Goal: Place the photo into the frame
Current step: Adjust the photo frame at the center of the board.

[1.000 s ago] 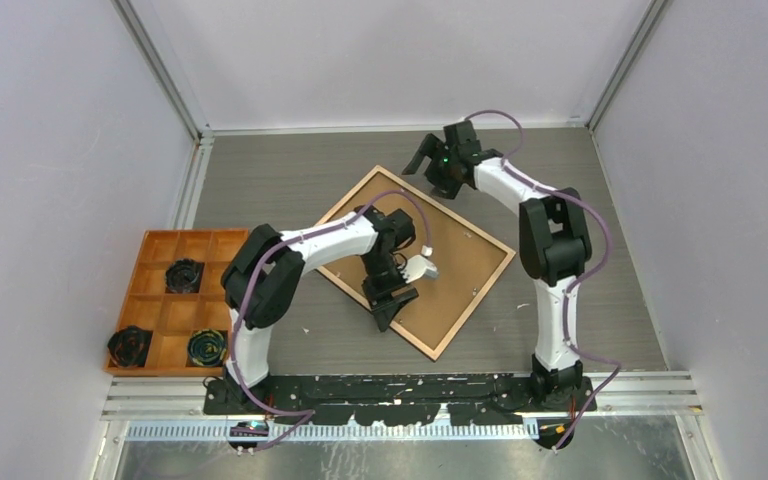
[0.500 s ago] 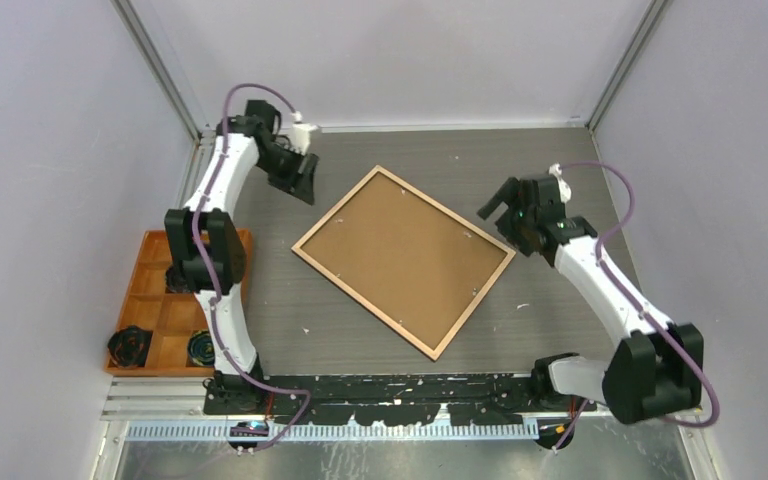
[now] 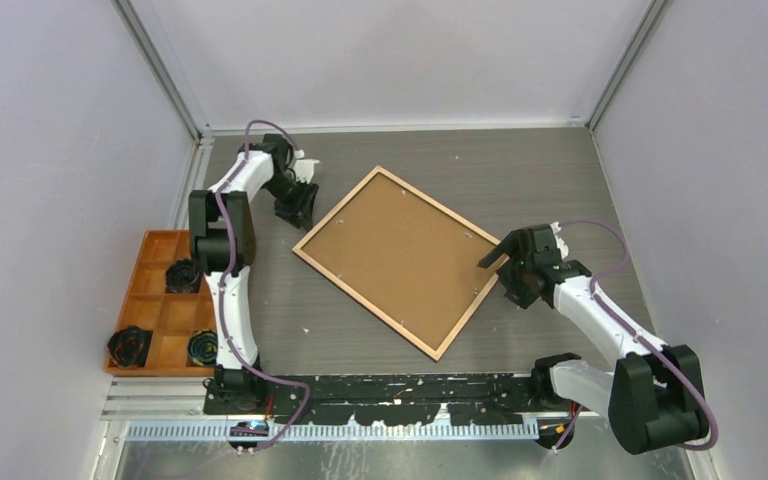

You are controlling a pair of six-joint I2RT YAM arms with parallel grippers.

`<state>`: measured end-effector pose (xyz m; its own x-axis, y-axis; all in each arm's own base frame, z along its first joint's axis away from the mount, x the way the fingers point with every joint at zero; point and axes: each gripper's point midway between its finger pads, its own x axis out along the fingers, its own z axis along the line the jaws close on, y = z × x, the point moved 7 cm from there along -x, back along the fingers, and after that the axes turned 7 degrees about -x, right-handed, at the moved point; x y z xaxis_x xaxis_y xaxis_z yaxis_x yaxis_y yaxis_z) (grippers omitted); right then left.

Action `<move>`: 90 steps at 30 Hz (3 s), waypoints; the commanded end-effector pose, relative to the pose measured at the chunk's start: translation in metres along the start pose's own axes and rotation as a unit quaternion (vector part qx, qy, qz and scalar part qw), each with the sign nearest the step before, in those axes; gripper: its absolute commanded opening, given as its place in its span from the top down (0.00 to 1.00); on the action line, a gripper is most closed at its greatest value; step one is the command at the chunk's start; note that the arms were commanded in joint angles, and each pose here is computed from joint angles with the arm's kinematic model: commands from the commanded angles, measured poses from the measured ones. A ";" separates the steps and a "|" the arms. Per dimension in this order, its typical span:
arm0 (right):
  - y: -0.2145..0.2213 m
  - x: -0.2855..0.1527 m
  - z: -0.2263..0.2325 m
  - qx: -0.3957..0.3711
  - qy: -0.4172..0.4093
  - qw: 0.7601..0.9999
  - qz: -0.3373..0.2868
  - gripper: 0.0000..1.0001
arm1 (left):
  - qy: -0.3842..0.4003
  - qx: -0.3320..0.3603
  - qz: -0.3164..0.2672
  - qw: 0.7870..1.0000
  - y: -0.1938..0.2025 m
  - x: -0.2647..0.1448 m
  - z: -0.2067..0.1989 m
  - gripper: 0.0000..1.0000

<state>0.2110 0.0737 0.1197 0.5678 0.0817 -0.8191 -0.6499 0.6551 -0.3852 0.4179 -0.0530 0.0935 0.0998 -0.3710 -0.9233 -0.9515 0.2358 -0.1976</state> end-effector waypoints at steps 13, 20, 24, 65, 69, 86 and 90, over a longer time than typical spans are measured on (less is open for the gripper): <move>-0.060 0.018 0.023 -0.006 0.011 0.999 -0.052 0.00 | 0.112 0.135 0.124 0.977 0.112 0.012 -0.089 0.63; -0.076 0.017 0.023 -0.006 0.019 0.999 -0.049 0.00 | 0.134 0.132 0.130 0.974 0.128 -0.006 -0.094 0.60; -0.088 -0.001 0.042 -0.009 -0.024 0.997 -0.072 0.03 | 0.139 0.092 0.074 0.983 0.108 -0.028 -0.084 0.51; 0.152 0.068 0.268 -0.067 -0.274 0.944 0.170 0.33 | 0.232 -0.003 0.092 0.968 0.079 0.028 -0.080 0.81; 0.153 0.069 0.266 -0.068 -0.269 0.945 0.176 0.33 | 0.231 -0.002 0.091 0.969 0.079 0.028 -0.080 0.82; 0.156 0.075 0.255 -0.070 -0.227 0.954 0.180 0.38 | 0.211 -0.002 0.090 0.973 0.080 0.031 -0.076 0.82; 0.155 0.074 0.252 -0.075 -0.220 0.957 0.172 0.38 | 0.209 0.000 0.088 0.974 0.080 0.032 -0.076 0.83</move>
<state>0.2762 0.3707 0.0973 0.4120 0.6303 -0.6580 -0.8955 0.4134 -0.1647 0.3202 -0.1163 0.0799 -0.2154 -0.6853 -0.6957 -0.9492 0.3143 -0.0158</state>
